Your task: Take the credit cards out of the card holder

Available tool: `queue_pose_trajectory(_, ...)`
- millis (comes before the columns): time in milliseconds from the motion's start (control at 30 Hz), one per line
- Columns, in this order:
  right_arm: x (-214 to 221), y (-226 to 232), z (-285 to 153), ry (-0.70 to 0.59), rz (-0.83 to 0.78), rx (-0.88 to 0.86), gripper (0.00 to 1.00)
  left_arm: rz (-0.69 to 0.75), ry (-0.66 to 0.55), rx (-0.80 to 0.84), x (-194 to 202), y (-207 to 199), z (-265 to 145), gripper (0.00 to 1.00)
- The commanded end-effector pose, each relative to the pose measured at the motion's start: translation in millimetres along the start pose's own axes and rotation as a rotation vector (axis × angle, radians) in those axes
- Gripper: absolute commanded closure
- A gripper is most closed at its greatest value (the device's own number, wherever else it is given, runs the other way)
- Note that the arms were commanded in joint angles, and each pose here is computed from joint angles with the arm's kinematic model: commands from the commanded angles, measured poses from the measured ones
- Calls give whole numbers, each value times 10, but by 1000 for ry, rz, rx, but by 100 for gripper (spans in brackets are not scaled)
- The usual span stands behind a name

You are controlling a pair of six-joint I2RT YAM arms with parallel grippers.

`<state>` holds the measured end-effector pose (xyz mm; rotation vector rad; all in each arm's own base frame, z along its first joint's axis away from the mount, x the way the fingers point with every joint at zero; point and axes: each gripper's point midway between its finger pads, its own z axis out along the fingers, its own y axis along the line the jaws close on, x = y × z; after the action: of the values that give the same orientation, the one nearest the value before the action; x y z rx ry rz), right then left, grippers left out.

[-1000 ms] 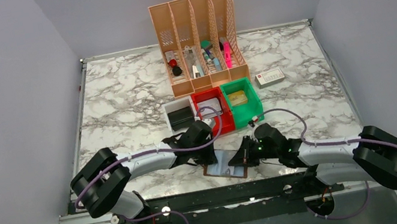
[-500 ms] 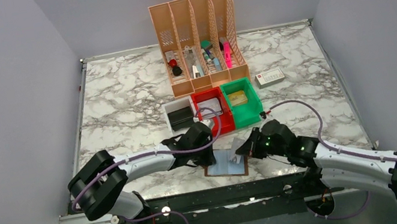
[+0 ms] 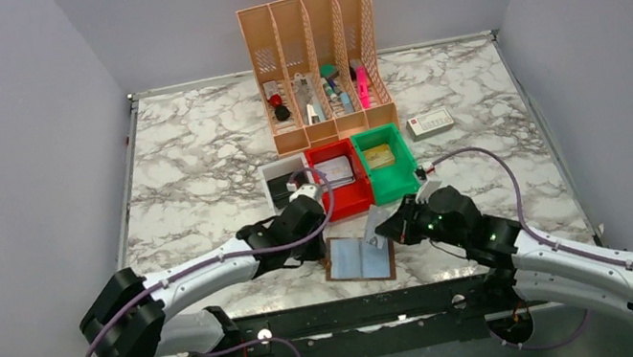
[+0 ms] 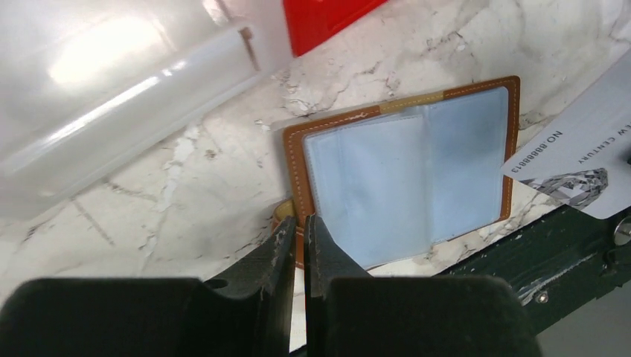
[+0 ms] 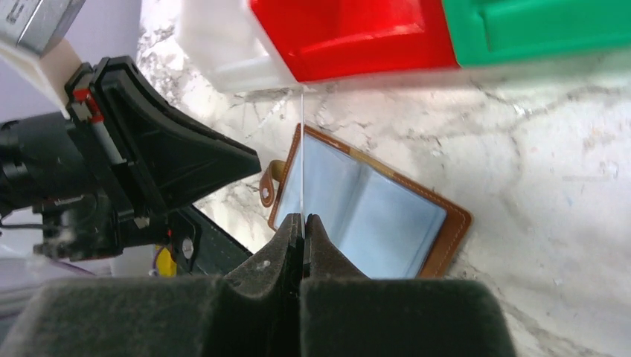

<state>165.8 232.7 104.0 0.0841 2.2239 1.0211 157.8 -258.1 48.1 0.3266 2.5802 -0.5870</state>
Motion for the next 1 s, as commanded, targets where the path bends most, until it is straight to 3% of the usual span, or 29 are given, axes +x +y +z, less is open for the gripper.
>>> queue_pose_trajectory(0, -296, 391, -69, -100, -157, -159, 99, 0, -106, -120, -297, 249, -238, 84)
queue_pose_trajectory(200, -492, 682, -138, -172, -363, -269, 99, -111, -163, -166, -597, 756, -559, 79)
queue_pose_trajectory(367, -778, 698, -29, -226, -487, -163, 99, -173, -299, -182, -959, 1010, -966, 51)
queue_pose_trajectory(500, -947, 684, 182, -206, -606, -58, 99, -155, -372, -355, -1087, 1310, -1234, 32)
queue_pose_trajectory(600, -1017, 606, 400, -173, -682, 27, 99, -160, -412, -398, -1084, 1393, -1310, 20)
queue_pose_trajectory(733, -1129, 533, 624, -150, -762, 121, 99, -166, -433, -381, -1083, 1375, -1324, 13)
queue_pose_trajectory(967, -1282, 516, 941, -131, -879, 201, 99, -164, -421, -398, -1078, 1408, -1293, 12)
